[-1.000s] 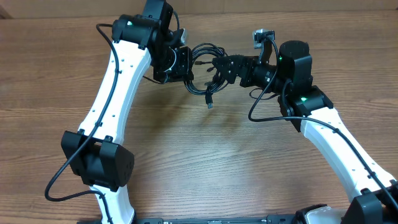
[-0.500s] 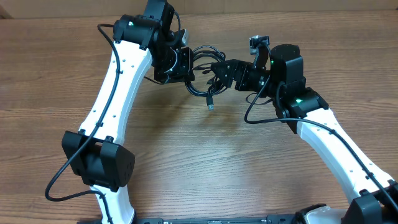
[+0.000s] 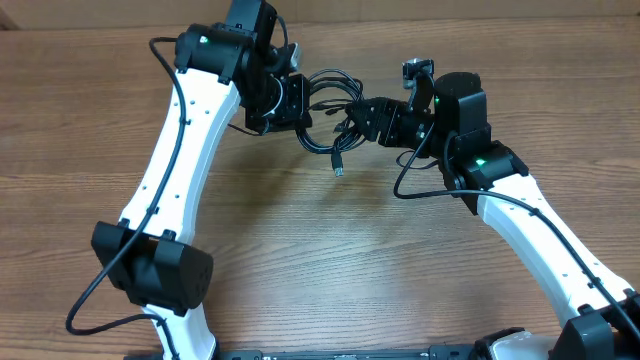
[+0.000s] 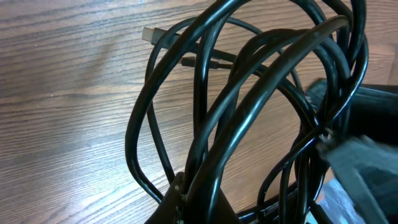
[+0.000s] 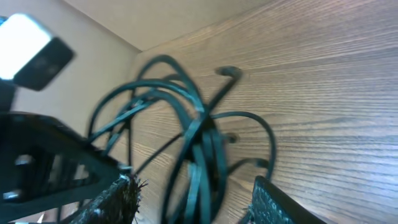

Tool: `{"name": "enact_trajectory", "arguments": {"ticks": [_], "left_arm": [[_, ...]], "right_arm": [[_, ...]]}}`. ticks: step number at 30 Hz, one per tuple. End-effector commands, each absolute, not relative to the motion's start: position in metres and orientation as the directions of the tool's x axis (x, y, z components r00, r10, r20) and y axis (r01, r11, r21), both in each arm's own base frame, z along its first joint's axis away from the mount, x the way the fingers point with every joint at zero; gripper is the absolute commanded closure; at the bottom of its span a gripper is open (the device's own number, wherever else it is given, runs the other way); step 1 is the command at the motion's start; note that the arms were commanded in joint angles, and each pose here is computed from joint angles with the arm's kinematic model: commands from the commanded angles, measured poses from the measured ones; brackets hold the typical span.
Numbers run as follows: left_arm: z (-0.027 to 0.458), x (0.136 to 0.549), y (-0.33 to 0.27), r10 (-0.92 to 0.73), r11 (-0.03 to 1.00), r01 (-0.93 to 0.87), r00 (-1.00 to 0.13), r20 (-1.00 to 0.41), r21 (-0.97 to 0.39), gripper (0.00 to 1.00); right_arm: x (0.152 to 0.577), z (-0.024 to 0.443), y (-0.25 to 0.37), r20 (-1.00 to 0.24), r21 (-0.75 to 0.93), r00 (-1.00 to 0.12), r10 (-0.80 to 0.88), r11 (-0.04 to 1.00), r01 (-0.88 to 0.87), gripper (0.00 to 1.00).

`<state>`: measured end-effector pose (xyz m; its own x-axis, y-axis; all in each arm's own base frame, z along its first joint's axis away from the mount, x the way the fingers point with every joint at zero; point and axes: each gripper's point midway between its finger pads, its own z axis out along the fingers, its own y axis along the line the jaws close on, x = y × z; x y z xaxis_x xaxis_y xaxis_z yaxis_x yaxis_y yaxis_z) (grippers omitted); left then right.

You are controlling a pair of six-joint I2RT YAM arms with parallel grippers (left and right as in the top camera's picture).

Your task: Untangle cables

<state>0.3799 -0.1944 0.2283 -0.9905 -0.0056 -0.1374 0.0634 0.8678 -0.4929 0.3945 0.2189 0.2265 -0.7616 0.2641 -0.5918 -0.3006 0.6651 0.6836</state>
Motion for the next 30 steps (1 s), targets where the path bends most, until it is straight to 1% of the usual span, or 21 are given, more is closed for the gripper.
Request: {"name": "enact_trajectory", "arguments": {"ticks": [1, 2, 5, 6, 7, 11, 13, 14, 19, 23, 27, 29, 30], "left_arm": [[0.258, 0.374, -0.199, 0.019, 0.845, 0.131, -0.976, -0.217, -0.518, 0.96], [0.258, 0.374, -0.199, 0.019, 0.845, 0.131, -0.976, -0.217, -0.518, 0.96], [0.261, 0.372, -0.201, 0.022, 0.835, 0.136, -0.976, -0.215, -0.533, 0.96], [0.261, 0.372, -0.201, 0.022, 0.835, 0.136, -0.976, -0.215, -0.533, 0.96], [0.261, 0.372, -0.201, 0.022, 0.835, 0.136, -0.977, -0.214, -0.533, 0.96], [0.261, 0.370, -0.200, 0.022, 0.837, 0.133, -0.978, -0.209, -0.531, 0.96], [0.261, 0.367, -0.196, 0.031, 0.841, 0.138, -0.978, -0.208, -0.523, 0.96], [0.262, 0.365, -0.192, 0.038, 0.846, 0.143, -0.977, -0.209, -0.514, 0.96], [0.277, 0.354, -0.137, -0.027, 0.910, 0.067, -0.976, -0.217, -0.410, 0.96], [0.305, 0.347, -0.089, -0.133, 0.918, -0.013, -0.952, -0.276, -0.397, 0.96], [0.324, 0.339, -0.045, -0.248, 0.910, -0.107, -0.914, -0.321, -0.400, 0.96], [0.329, 0.336, -0.033, -0.284, 0.903, -0.135, -0.900, -0.331, -0.408, 0.96], [0.331, 0.336, -0.033, -0.284, 0.900, -0.130, -0.899, -0.334, -0.417, 0.96]], "right_arm": [[0.401, 0.235, 0.219, -0.616, 0.667, -0.739, 0.272, 0.679, -0.306, 0.43], [0.401, 0.234, 0.219, -0.616, 0.667, -0.740, 0.272, 0.679, -0.306, 0.44], [0.402, 0.231, 0.219, -0.610, 0.668, -0.745, 0.270, 0.681, -0.300, 0.72], [0.402, 0.230, 0.219, -0.609, 0.668, -0.746, 0.270, 0.681, -0.299, 0.79], [0.402, 0.230, 0.219, -0.609, 0.668, -0.746, 0.270, 0.682, -0.299, 0.96], [0.402, 0.230, 0.219, -0.609, 0.666, -0.746, 0.269, 0.684, -0.297, 0.96], [0.403, 0.226, 0.215, -0.622, 0.643, -0.741, 0.252, 0.705, -0.300, 0.96], [0.405, 0.221, 0.208, -0.618, 0.633, -0.741, 0.262, 0.725, -0.272, 0.96], [0.414, 0.200, 0.157, -0.587, 0.592, -0.753, 0.298, 0.792, -0.148, 0.96], [0.418, 0.187, 0.110, -0.568, 0.557, -0.755, 0.327, 0.828, -0.060, 0.96], [0.418, 0.180, 0.068, -0.535, 0.562, -0.750, 0.388, 0.827, 0.027, 0.96], [0.415, 0.185, 0.066, -0.510, 0.612, -0.760, 0.402, 0.791, 0.007, 0.96], [0.413, 0.193, 0.074, -0.500, 0.657, -0.772, 0.392, 0.753, -0.042, 0.96]]}}
